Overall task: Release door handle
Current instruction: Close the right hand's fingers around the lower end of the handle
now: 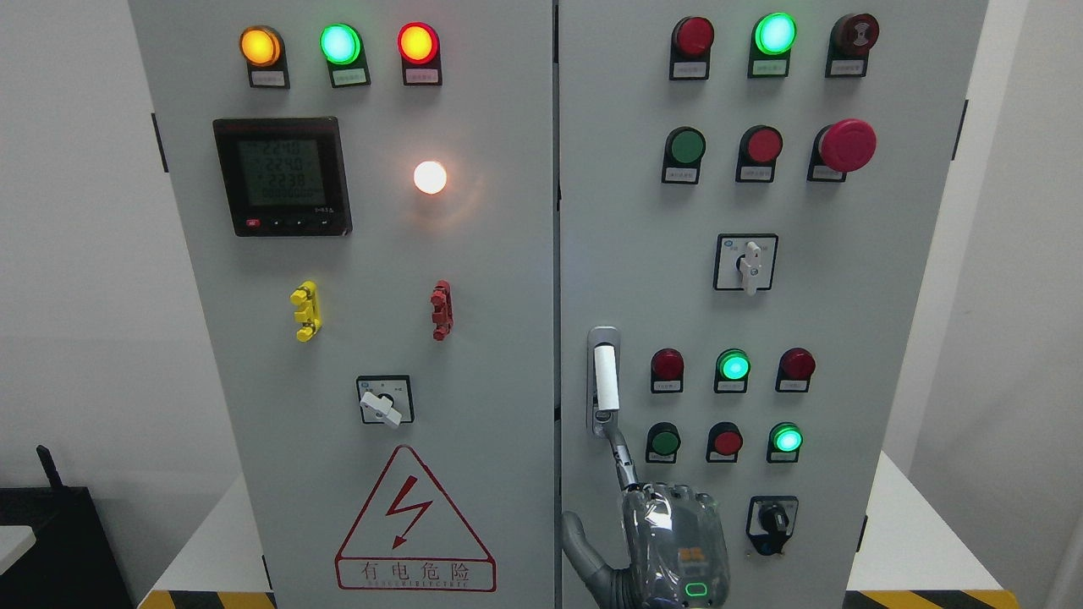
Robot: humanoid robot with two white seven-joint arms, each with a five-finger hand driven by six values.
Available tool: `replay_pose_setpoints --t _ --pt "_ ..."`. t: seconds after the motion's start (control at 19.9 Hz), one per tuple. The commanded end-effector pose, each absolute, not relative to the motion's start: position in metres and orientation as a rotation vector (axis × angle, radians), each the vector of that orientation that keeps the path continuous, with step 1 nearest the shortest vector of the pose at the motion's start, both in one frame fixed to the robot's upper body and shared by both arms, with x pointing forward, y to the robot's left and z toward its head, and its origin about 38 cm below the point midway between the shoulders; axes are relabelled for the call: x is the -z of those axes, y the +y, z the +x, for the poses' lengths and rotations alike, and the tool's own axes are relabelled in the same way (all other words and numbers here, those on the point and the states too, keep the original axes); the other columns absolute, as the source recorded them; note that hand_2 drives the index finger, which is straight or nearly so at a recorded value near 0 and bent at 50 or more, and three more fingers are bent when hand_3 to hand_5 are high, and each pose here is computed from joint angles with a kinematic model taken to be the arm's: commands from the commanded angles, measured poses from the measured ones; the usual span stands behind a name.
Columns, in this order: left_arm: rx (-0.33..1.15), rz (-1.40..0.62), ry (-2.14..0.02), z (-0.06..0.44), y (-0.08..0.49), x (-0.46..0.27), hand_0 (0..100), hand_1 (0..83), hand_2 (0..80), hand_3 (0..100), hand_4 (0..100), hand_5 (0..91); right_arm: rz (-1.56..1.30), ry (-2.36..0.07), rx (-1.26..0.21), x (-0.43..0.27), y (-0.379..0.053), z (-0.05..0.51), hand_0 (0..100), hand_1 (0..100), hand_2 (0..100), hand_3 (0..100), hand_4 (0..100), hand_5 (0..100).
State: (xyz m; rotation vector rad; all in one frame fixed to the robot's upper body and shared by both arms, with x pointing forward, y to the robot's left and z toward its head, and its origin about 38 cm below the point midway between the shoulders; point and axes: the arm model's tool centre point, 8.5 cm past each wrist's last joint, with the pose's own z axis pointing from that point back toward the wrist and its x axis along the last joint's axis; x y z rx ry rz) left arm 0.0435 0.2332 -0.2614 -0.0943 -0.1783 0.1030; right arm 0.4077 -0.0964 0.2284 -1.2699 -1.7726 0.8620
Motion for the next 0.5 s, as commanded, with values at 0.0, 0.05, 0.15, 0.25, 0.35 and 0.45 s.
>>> replay_pose_setpoints --t 0.0,0.05,0.15,0.25,0.35,0.45 --pt "-0.115 -0.092 -0.162 0.038 0.233 0.262 12 38.9 0.0 0 0 0.0 -1.272 -1.796 -0.844 -0.233 -0.097 0.400 37 17 0 100 100 100" --pt "-0.115 -0.092 -0.162 0.038 0.233 0.262 12 38.9 0.0 0 0 0.0 -1.272 -1.798 -0.845 -0.233 -0.097 0.400 37 17 0 100 100 100" --pt "-0.115 -0.092 -0.162 0.038 0.233 0.262 12 38.9 0.0 0 0 0.0 -1.274 -1.799 -0.842 -0.233 -0.098 0.400 37 17 0 100 100 100" --pt "-0.115 -0.092 -0.162 0.038 0.233 0.262 12 38.9 0.0 0 0 0.0 -1.281 -1.813 -0.832 -0.238 -0.098 0.398 37 17 0 100 100 100" --pt "-0.115 -0.092 -0.162 0.038 0.233 0.262 12 38.9 0.0 0 0 0.0 -1.288 -1.833 -0.816 -0.245 -0.100 0.394 37 17 0 100 100 100" --pt "-0.115 -0.092 -0.162 0.038 0.233 0.262 12 38.9 0.0 0 0 0.0 -1.287 -1.854 -0.803 -0.247 -0.103 0.385 37 17 0 100 100 100"
